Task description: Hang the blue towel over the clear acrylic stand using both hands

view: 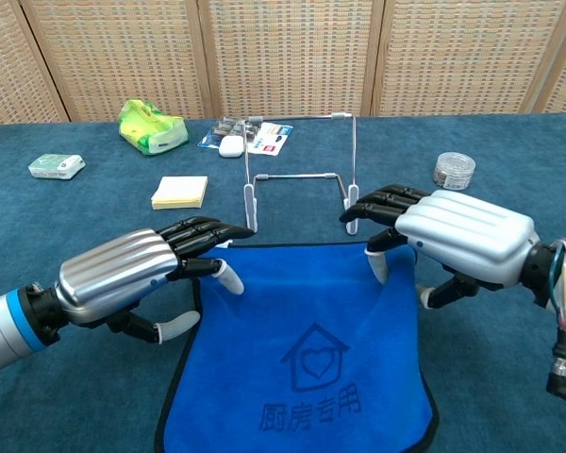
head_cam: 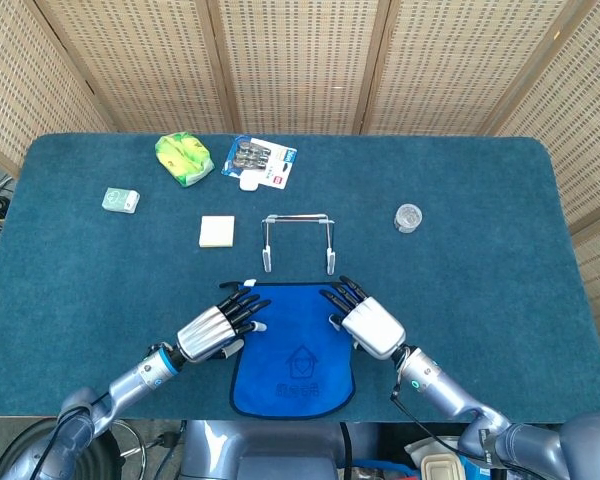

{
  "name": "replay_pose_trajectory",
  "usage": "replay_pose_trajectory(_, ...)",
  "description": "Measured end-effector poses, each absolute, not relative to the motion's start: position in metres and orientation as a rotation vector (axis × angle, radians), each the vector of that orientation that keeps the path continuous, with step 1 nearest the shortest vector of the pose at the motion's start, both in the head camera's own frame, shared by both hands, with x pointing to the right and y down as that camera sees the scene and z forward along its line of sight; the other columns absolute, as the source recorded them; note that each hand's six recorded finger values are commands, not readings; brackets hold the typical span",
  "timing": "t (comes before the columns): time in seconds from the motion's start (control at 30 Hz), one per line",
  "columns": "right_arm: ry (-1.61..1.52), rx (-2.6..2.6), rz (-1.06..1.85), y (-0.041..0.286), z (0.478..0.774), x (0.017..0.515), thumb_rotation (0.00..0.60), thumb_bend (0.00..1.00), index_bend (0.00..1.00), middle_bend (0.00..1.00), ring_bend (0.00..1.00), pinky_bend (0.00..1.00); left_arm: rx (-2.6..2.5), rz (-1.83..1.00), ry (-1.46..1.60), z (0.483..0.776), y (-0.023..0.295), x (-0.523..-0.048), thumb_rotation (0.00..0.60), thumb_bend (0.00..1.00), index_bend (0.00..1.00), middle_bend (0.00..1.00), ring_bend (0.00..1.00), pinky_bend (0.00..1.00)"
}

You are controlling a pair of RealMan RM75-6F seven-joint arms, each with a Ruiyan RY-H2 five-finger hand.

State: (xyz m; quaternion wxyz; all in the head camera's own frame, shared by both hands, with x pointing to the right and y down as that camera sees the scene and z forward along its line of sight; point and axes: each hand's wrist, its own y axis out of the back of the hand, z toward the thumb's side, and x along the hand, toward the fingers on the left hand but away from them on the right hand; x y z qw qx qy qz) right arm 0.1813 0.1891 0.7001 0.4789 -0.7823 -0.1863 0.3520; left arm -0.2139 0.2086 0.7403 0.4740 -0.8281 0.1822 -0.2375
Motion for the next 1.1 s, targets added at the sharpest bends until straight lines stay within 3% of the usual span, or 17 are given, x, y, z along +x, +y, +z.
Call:
replay_pose_trajectory(0.2, -0.462, -1.907, 0.881, 0.188, 0.701, 0.186, 0.6, 0.57, 0.65, 0.12, 0.0, 0.0, -2.021, -0.593, 0.453, 0.742, 0.209, -0.215, 0.6, 0.48, 0.48, 0.0, 0.0, 0.0)
replay_pose_trajectory(0.77, -0.475, -1.906, 0.878, 0.187, 0.697, 0.192, 0.6, 0.58, 0.65, 0.12, 0.0, 0.0, -1.991, -0.618, 0.498, 0.741, 0.203, -0.215, 0.6, 0.48, 0.57, 0.0, 0.0, 0.0)
replay_pose_trajectory(1.1, -0.554, -1.876, 0.819, 0.179, 0.675, 0.183, 0.6, 0.62, 0.66, 0.12, 0.0, 0.0, -1.934, -0.563, 0.608, 0.722, 0.185, -0.216, 0.6, 0.6, 0.61, 0.0, 0.0, 0.0)
